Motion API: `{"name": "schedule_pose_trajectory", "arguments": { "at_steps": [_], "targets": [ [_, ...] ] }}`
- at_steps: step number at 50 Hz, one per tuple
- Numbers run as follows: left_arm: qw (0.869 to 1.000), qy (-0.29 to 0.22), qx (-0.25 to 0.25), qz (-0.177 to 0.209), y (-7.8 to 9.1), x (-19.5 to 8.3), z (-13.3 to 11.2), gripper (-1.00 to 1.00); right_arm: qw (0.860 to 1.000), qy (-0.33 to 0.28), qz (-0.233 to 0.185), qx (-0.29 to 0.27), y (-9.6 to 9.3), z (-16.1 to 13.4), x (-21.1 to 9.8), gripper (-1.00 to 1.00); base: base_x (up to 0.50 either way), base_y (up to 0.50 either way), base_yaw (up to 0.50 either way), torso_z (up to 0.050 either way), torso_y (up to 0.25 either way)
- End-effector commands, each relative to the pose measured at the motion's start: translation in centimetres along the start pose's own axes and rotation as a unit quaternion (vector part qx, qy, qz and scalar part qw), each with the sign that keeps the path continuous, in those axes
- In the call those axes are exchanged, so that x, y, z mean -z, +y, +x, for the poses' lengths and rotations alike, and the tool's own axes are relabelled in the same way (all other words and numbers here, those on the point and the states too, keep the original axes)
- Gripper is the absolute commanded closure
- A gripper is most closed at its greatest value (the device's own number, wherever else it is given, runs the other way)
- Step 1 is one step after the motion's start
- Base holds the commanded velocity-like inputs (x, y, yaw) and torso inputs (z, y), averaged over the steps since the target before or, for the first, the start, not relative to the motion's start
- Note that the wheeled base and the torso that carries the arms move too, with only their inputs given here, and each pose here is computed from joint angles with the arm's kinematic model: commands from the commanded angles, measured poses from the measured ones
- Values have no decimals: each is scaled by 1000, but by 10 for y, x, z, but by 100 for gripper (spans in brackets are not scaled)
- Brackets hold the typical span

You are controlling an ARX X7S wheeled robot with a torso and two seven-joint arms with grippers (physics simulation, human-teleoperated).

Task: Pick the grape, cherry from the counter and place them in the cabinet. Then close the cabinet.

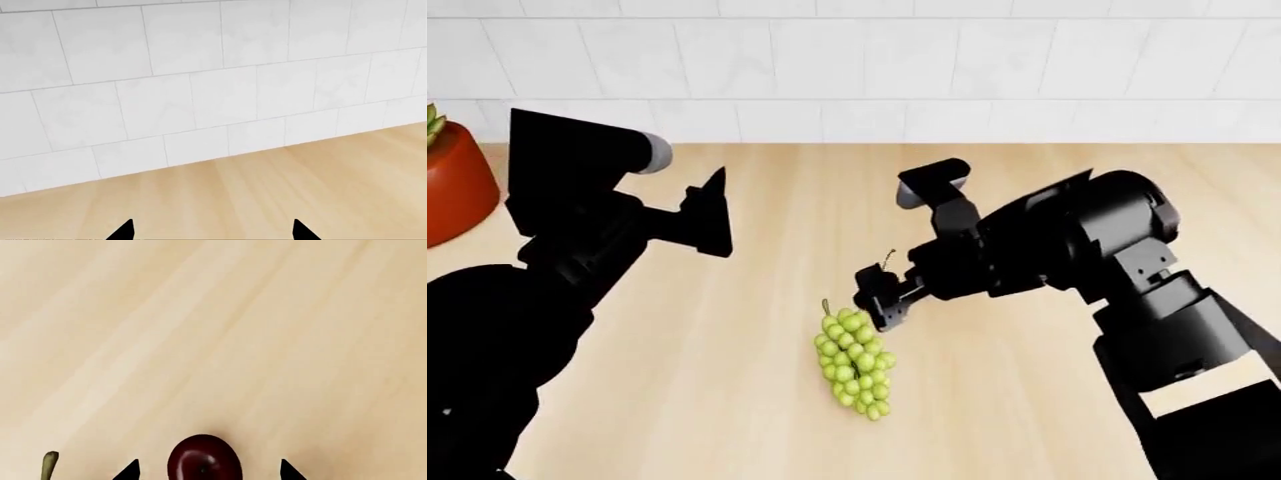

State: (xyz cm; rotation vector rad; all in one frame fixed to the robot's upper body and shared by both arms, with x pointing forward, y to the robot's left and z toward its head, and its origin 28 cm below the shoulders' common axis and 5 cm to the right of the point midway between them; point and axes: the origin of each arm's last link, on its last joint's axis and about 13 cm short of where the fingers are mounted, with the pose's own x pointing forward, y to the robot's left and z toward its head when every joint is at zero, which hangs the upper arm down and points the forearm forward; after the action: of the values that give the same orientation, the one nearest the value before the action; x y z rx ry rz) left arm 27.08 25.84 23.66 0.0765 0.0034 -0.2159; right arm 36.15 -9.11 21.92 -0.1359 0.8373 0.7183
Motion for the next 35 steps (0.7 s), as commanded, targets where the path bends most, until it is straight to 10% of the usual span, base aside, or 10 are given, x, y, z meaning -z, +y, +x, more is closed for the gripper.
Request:
{"name": "schedule_pose_trajectory", "arguments": {
  "at_steps": [1, 35],
  "targets": [
    [1000, 2, -1, -1, 1, 1, 0, -100, 1000, 24, -7, -9, 2, 3, 5, 100, 0, 0, 0, 0, 0],
    [1000, 21, 11, -3, -12, -29, -7, -100, 990, -112, -45, 73, 9, -83, 12, 100, 0, 0, 0, 0, 0]
  ]
}}
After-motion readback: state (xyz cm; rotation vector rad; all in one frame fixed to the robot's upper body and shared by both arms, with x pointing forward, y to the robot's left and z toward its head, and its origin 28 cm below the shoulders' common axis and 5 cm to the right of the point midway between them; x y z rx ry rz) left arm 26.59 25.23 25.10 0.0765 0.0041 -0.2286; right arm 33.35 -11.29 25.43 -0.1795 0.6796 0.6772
